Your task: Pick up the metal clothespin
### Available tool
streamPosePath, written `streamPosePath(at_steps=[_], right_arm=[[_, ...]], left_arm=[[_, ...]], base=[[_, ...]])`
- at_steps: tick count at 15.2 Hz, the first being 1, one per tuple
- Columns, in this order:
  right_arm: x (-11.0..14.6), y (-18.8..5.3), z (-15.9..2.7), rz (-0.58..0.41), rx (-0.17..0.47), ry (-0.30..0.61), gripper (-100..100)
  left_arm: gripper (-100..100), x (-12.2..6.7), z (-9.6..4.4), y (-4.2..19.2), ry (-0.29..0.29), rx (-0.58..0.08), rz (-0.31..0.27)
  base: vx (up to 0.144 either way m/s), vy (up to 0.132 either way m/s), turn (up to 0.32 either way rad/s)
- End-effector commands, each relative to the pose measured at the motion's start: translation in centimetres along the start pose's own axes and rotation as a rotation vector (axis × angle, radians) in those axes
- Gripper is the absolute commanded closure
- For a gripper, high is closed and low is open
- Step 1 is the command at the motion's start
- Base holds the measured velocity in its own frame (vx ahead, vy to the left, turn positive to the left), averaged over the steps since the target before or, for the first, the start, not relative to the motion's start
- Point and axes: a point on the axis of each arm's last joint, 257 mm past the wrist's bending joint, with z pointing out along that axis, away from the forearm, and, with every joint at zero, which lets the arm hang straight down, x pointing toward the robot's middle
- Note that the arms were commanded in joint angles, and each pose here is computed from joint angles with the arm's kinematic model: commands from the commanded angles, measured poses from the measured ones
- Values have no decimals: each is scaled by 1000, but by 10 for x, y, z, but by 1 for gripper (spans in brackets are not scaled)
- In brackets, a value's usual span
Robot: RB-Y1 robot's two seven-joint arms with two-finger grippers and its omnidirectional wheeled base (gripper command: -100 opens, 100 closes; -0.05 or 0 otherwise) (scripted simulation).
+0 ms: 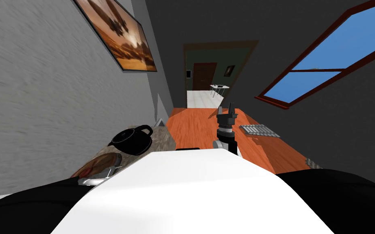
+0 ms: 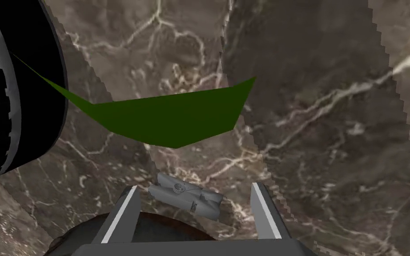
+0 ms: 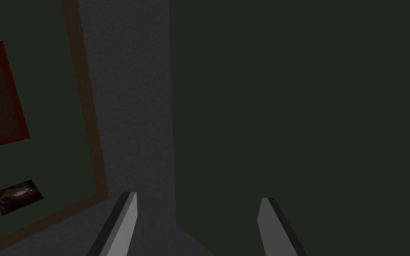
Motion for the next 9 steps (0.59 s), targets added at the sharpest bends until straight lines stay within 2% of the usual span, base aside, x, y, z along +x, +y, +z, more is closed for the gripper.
streamPosePath(at_steps=[1, 4, 5, 7, 8, 9], right_arm=[[0, 0, 0, 0, 0, 0, 0], [0, 0, 0, 0, 0, 0, 0], [0, 0, 0, 0, 0, 0, 0], [0, 0, 0, 0, 0, 0, 0], [0, 0, 0, 0, 0, 0, 0], [0, 0, 0, 0, 0, 0, 0]], left_arm=[[100, 0, 0, 0, 0, 0, 0], [100, 0, 0, -5, 0, 8, 3], [100, 1, -8, 0, -3, -12, -6], [100, 2, -15, 0, -5, -20, -10], [100, 3, -18, 0, -6, -23, -11], [100, 2, -14, -1, -4, -16, -9]], base=[[4, 2, -22], [0, 0, 0], [3, 1, -32], [3, 9, -39], [4, 11, -32], [3, 7, -9]])
